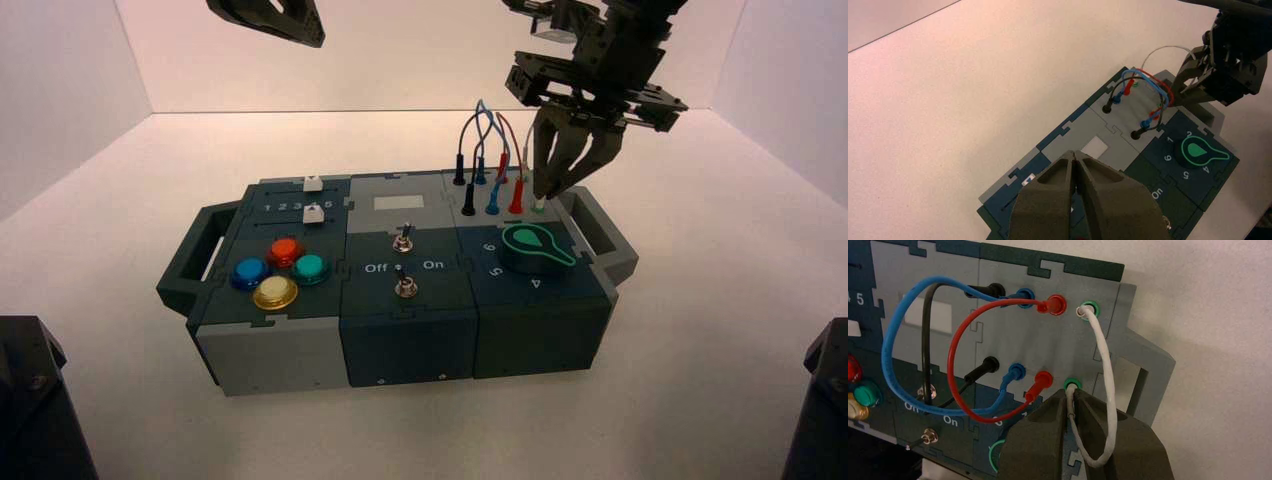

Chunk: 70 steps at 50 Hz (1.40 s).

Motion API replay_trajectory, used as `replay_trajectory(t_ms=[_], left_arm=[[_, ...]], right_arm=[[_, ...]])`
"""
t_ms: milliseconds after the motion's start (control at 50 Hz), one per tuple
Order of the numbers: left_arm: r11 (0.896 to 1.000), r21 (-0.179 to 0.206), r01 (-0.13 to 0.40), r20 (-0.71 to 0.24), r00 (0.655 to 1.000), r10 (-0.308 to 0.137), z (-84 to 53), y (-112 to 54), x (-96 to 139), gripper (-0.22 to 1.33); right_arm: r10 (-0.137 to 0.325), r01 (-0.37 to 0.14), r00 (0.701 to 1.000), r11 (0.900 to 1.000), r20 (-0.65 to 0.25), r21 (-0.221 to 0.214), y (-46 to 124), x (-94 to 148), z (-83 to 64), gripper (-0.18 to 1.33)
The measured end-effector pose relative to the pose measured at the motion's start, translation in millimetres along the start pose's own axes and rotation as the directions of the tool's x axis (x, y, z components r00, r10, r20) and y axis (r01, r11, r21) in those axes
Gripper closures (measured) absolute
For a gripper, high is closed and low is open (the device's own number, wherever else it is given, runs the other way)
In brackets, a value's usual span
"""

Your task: Pull the white wire.

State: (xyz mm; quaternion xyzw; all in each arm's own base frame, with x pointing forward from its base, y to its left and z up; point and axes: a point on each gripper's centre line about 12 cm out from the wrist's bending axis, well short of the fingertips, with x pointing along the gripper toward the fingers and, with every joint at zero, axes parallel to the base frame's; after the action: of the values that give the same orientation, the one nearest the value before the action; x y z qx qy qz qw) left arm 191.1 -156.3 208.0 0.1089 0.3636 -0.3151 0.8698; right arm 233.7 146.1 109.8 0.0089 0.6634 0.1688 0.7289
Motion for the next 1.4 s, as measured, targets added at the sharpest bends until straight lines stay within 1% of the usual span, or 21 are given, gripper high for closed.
replay_trajectory(t_ms=[80, 180, 200, 360, 560, 700, 820, 920, 1040, 1060, 1100, 1120, 1140, 1160, 1180, 1200, 1220, 1240, 1400], left_arm=[[1.000, 0.000, 0.000, 0.000, 1.000, 0.000, 0.0, 0.0, 0.0, 1.27], [1.000, 0.000, 0.000, 0.000, 1.000, 0.000, 0.0, 0.0, 0.0, 1.27], [1.000, 0.001, 0.001, 0.000, 1.000, -0.001, 0.0, -0.4, 0.0, 1.27], [1.000, 0.001, 0.001, 0.003, 1.000, -0.001, 1.6, -0.4, -0.5, 1.27], [1.000, 0.001, 0.002, -0.005, 1.000, -0.002, 0.7, -0.5, -0.5, 1.27], [1.000, 0.000, 0.001, -0.009, 1.000, -0.001, 0.6, -0.2, -0.7, 1.27], [1.000, 0.000, 0.002, -0.009, 1.000, -0.002, 1.1, -0.3, -2.3, 1.27], [1.000, 0.001, 0.002, 0.000, 1.000, -0.002, 2.1, -0.4, -4.4, 1.27], [1.000, 0.001, 0.002, 0.002, 1.000, -0.002, 2.3, -0.5, -4.8, 1.27], [1.000, 0.002, 0.003, 0.002, 1.000, -0.003, 2.3, -0.8, -4.7, 1.27], [1.000, 0.001, 0.002, 0.002, 1.000, -0.002, 2.3, -0.5, -4.8, 1.27], [1.000, 0.001, 0.002, 0.002, 1.000, -0.002, 2.3, -0.5, -4.8, 1.27], [1.000, 0.001, 0.002, 0.000, 1.000, -0.002, 2.1, -0.5, -4.8, 1.27], [1.000, 0.002, 0.002, 0.000, 1.000, -0.002, 2.1, -0.4, -4.8, 1.27], [1.000, 0.001, 0.002, -0.001, 1.000, -0.002, 1.9, -0.5, -4.8, 1.27], [1.000, 0.001, 0.002, -0.001, 1.000, -0.002, 1.9, -0.5, -4.8, 1.27], [1.000, 0.001, 0.002, -0.001, 1.000, -0.002, 1.9, -0.5, -4.8, 1.27], [1.000, 0.001, 0.002, -0.003, 1.000, -0.002, 1.8, -0.5, -4.8, 1.27], [1.000, 0.001, 0.003, 0.006, 1.000, -0.003, 4.5, -0.6, -6.2, 1.27]], right_arm=[[0.001, -0.001, 1.000, 1.0000, 0.004, -0.005, 0.3, -6.2, -2.6, 1.16], [0.009, -0.009, 0.999, 0.9999, 0.033, -0.006, 1.6, -16.7, -1.3, 1.16], [0.012, -0.011, 0.999, 0.9999, 0.051, -0.008, 2.2, -21.9, -0.7, 1.16], [0.017, -0.016, 0.997, 0.9998, 0.070, -0.012, 3.7, -29.1, -1.0, 1.16], [-0.001, 0.001, 1.000, 0.9998, 0.024, -0.020, 1.5, -28.9, -6.8, 1.16], [-0.018, 0.018, 1.000, 0.9997, 0.003, -0.016, -1.7, -28.6, -10.7, 1.16], [-0.045, 0.045, 0.999, 0.9989, -0.009, -0.014, -6.3, -29.2, -16.4, 1.16], [-0.063, 0.062, 0.998, 0.9978, -0.023, -0.021, -9.0, -29.4, -20.6, 1.16], [-0.068, 0.067, 0.997, 0.9974, -0.044, -0.024, -10.3, -29.1, -25.0, 1.15], [-0.069, 0.068, 0.996, 0.9974, -0.048, -0.024, -10.5, -29.3, -26.5, 1.09], [-0.070, 0.068, 0.996, 0.9974, -0.051, -0.023, -10.8, -28.6, -27.0, 1.08], [-0.070, 0.068, 0.996, 0.9974, -0.055, -0.024, -11.2, -29.3, -29.3, 0.93], [-0.070, 0.068, 0.996, 0.9974, -0.056, -0.024, -11.4, -29.9, -31.0, 0.82], [-0.070, 0.068, 0.996, 0.9974, -0.056, -0.024, -11.7, -30.0, -32.4, 0.75], [-0.069, 0.068, 0.996, 0.9974, -0.053, -0.024, -12.1, -30.3, -33.8, 0.57], [-0.069, 0.068, 0.996, 0.9974, -0.053, -0.024, -12.2, -30.3, -34.3, 0.51], [-0.069, 0.068, 0.996, 0.9974, -0.057, -0.023, -13.1, -31.4, -37.7, 0.31], [-0.070, 0.068, 0.996, 0.9973, -0.056, -0.026, -13.4, -32.4, -40.7, 0.28], [-0.062, 0.061, 0.998, 0.9978, -0.033, -0.026, -14.1, -38.7, -48.5, 0.29]])
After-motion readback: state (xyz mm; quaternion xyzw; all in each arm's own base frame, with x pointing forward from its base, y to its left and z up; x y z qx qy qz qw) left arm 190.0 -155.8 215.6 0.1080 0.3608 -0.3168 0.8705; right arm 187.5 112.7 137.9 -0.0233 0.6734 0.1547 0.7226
